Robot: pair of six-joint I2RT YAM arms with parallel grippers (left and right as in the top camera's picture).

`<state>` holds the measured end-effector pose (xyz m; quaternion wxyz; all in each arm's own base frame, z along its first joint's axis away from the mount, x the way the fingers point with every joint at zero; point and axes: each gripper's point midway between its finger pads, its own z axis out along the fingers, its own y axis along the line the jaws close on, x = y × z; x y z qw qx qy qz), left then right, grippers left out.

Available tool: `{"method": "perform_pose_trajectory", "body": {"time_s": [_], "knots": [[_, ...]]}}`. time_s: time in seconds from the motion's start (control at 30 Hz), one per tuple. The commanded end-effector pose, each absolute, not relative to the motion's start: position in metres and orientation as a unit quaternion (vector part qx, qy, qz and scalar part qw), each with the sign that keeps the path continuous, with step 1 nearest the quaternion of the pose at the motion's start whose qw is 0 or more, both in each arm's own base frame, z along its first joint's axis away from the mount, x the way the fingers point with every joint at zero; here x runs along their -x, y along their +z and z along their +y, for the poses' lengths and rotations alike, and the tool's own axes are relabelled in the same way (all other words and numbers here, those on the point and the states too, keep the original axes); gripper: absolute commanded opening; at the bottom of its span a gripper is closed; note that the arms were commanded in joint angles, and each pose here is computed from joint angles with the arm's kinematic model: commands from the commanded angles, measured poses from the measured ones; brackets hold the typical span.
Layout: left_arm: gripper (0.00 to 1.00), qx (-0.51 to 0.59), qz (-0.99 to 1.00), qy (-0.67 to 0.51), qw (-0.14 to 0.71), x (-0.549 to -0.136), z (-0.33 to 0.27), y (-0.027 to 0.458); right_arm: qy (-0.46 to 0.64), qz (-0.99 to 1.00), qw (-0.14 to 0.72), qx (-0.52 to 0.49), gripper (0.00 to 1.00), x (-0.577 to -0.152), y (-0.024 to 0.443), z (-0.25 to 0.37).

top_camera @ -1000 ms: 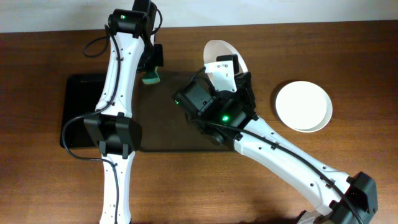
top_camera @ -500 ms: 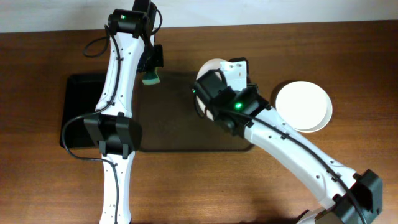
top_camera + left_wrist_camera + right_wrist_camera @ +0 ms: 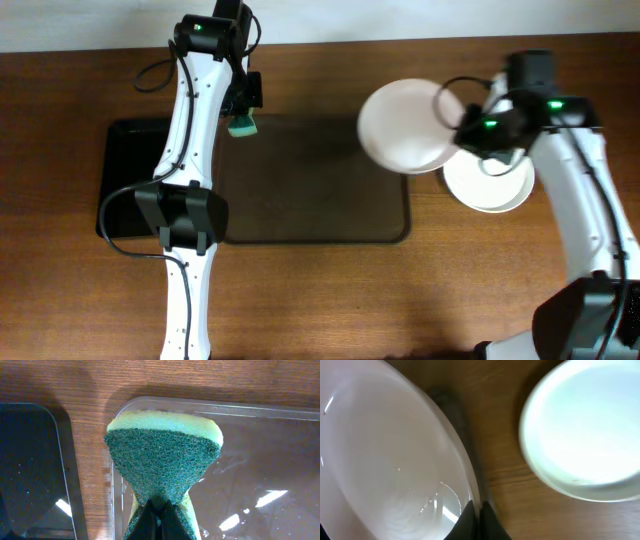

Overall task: Clean dirty plates on tray and stack at the side
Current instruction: 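Carry the plate with the right gripper to the stacked plates, then set the plate onto the stack and open the right gripper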

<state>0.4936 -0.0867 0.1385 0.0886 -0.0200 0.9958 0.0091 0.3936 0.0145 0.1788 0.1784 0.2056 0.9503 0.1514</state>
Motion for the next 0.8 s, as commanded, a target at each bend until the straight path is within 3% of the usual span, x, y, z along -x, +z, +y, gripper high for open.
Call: {"method": "perform_pose_trajectory", "body": {"time_s": [0.0,0.1,0.23,0.77], "knots": [[0.01,0.028,0.996,0.003,0.089,-0.495,-0.086,0.138,0.148,0.93,0.183,-0.281,0.04,-0.381,0.176,-0.044],[0.01,0.028,0.996,0.003,0.089,-0.495,-0.086,0.138,0.121,0.906,0.163,-0.371,0.04,-0.353,0.137,-0.108],[0.01,0.028,0.996,0.003,0.089,-0.495,-0.086,0.138,0.112,0.884,0.169,-0.421,0.04,-0.335,0.1,-0.145],[0.01,0.028,0.996,0.004,0.087,-0.494,-0.086,0.137,0.064,0.888,0.142,-0.433,0.04,-0.325,0.07,-0.161]]}}
